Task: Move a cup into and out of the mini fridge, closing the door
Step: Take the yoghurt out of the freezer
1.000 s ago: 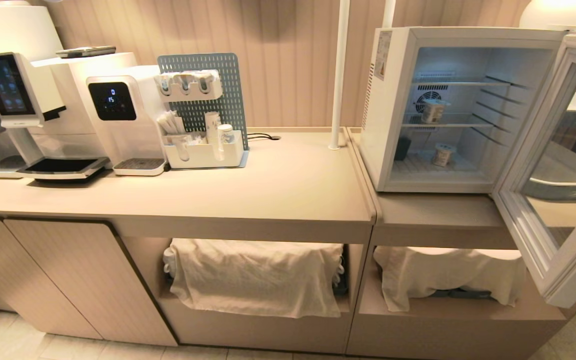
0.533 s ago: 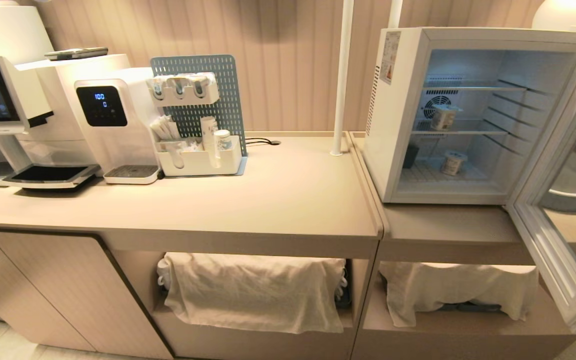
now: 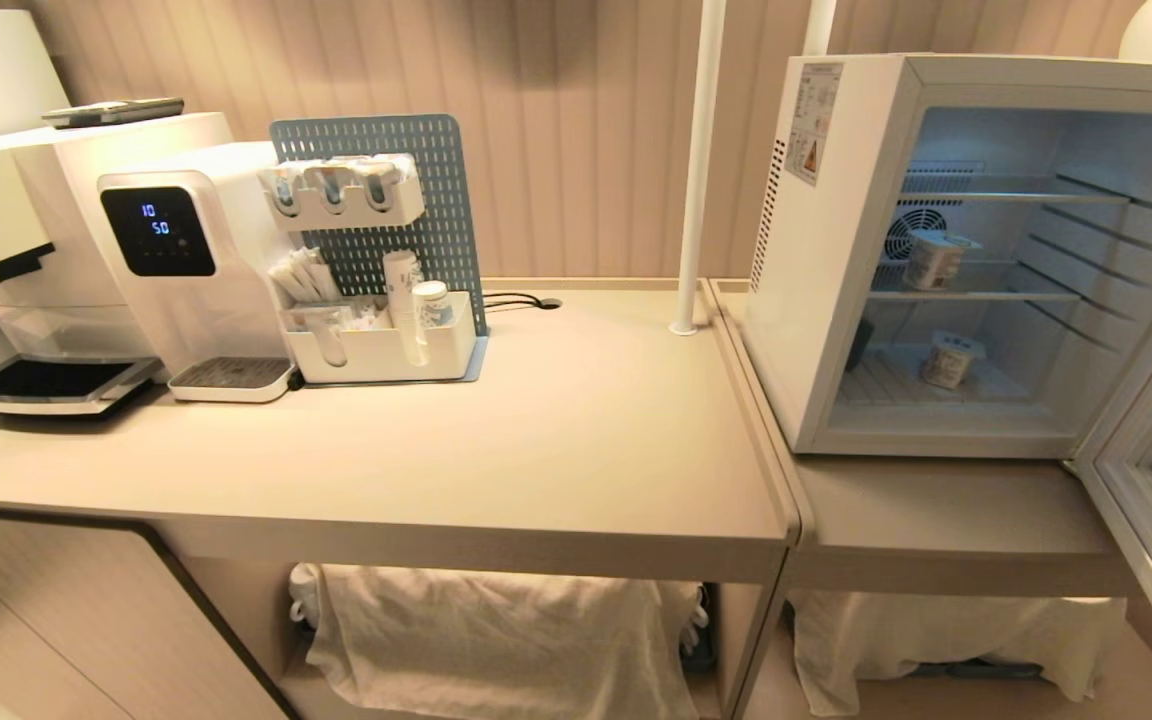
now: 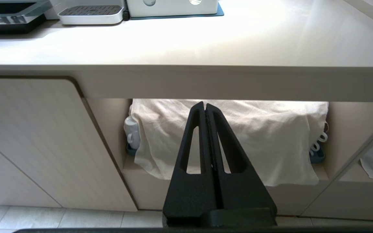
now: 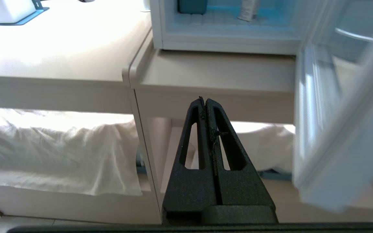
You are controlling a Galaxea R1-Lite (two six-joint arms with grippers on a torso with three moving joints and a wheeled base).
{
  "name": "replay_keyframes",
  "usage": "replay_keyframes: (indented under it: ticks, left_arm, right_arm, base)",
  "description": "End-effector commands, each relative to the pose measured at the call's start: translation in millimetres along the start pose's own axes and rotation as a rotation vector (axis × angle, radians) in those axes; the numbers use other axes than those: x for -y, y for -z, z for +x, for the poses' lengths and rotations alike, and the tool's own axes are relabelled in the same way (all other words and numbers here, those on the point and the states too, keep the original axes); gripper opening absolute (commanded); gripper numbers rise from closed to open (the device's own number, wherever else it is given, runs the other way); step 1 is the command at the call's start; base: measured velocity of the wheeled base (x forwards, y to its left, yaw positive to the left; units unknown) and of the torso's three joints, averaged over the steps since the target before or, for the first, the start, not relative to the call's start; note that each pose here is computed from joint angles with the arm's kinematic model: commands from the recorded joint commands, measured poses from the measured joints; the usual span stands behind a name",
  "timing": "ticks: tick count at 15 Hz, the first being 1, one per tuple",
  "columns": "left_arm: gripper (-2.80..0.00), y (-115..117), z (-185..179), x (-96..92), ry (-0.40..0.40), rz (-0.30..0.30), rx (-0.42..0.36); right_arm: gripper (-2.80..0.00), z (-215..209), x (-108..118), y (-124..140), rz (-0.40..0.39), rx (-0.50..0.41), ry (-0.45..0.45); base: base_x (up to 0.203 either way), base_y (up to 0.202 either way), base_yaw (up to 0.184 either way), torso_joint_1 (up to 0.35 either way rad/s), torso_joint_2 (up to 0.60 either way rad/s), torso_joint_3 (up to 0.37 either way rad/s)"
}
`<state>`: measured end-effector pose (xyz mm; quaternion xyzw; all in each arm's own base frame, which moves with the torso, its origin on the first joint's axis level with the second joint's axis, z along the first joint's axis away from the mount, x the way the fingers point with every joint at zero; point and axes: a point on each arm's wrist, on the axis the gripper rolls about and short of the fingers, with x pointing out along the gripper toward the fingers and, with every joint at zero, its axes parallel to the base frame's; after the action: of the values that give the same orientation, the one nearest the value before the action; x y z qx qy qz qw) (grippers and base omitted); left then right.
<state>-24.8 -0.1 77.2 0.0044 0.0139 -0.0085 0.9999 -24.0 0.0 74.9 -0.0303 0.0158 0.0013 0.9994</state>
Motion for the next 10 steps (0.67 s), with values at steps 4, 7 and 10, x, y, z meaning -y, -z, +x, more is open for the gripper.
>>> replay_keyframes:
  ticks: [4, 7, 10]
  left_arm:
    - [-2.80, 0, 0, 0.0, 0.001, -0.003, 0.003]
    - [-2.80, 0, 0, 0.1, 0.003, -0.010, 0.008]
    - [-2.80, 0, 0, 0.0, 0.002, -0.015, 0.009]
  right_arm:
    - [-2.80, 0, 0, 0, -0.001, -0.001, 0.000]
    - [-2.80, 0, 0, 0, -0.004, 0.001, -0.007]
    - [-2.80, -7, 0, -24, -0.029, 0.086, -0.036]
  base:
    - [0.194, 0.000, 0.000, 0.003, 0.00, 0.004]
    - [0.094, 0.000, 0.002, 0.002, 0.00, 0.001]
    - [0.000, 0.000, 0.000, 0.000, 0.00, 0.000]
